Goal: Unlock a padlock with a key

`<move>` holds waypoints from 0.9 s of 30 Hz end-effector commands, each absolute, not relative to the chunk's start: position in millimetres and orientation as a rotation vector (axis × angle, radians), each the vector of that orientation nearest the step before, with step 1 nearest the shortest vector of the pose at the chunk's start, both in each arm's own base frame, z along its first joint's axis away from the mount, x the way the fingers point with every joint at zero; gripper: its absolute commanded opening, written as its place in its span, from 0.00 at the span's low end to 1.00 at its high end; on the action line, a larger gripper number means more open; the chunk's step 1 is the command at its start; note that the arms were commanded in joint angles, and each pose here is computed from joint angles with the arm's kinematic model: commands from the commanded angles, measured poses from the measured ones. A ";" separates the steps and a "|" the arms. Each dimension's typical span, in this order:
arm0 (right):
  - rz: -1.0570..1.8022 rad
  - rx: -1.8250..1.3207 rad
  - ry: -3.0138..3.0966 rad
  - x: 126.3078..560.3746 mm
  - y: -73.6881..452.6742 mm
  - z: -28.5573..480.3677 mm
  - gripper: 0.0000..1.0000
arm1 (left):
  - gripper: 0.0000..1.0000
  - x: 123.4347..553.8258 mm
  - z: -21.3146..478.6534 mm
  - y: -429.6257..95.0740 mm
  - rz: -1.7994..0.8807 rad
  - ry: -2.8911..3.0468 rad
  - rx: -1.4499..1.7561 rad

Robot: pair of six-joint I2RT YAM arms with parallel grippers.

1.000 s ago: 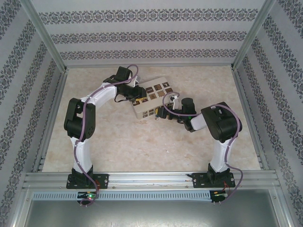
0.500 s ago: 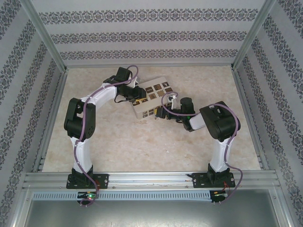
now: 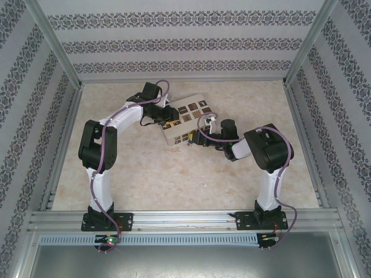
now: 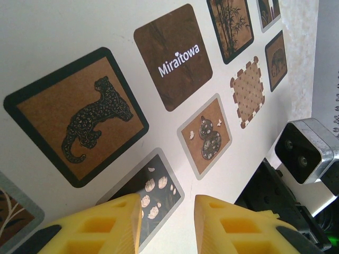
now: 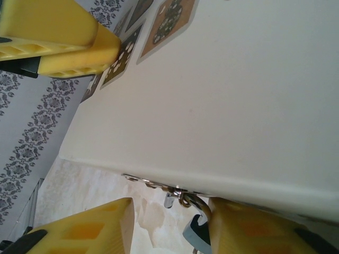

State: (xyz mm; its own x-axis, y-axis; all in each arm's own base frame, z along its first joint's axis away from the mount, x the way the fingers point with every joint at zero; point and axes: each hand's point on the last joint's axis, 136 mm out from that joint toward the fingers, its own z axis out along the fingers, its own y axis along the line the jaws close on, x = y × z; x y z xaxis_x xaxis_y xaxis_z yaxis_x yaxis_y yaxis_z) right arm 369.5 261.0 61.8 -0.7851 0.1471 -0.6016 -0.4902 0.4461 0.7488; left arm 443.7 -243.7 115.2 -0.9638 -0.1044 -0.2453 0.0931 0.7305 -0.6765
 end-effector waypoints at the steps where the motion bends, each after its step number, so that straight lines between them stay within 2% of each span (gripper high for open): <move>1: 1.400 -0.354 2.047 362.8 268.5 68.9 0.38 | 0.31 434.4 93.6 -244.1 -1.030 2.720 0.014; 10: 1.381 -0.340 2.062 362.4 265.7 63.9 0.28 | 0.31 433.3 92.8 -242.5 -1.012 2.726 0.020; 21: 1.369 -0.325 2.069 361.1 261.8 61.5 0.07 | 0.31 433.1 93.5 -241.1 -1.004 2.725 0.020; 27: 1.348 -0.282 2.059 363.6 257.5 63.8 0.03 | 0.31 429.2 91.9 -239.9 -0.999 2.731 0.022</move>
State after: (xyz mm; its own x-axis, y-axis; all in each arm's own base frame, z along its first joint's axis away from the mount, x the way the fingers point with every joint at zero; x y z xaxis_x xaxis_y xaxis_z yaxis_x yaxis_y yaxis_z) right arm 370.7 253.8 56.4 -0.7741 0.1672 -0.6107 -0.4793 0.4754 0.7377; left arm 444.8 -241.4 113.2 -0.9600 -0.0960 -0.2630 0.1074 0.7412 -0.6627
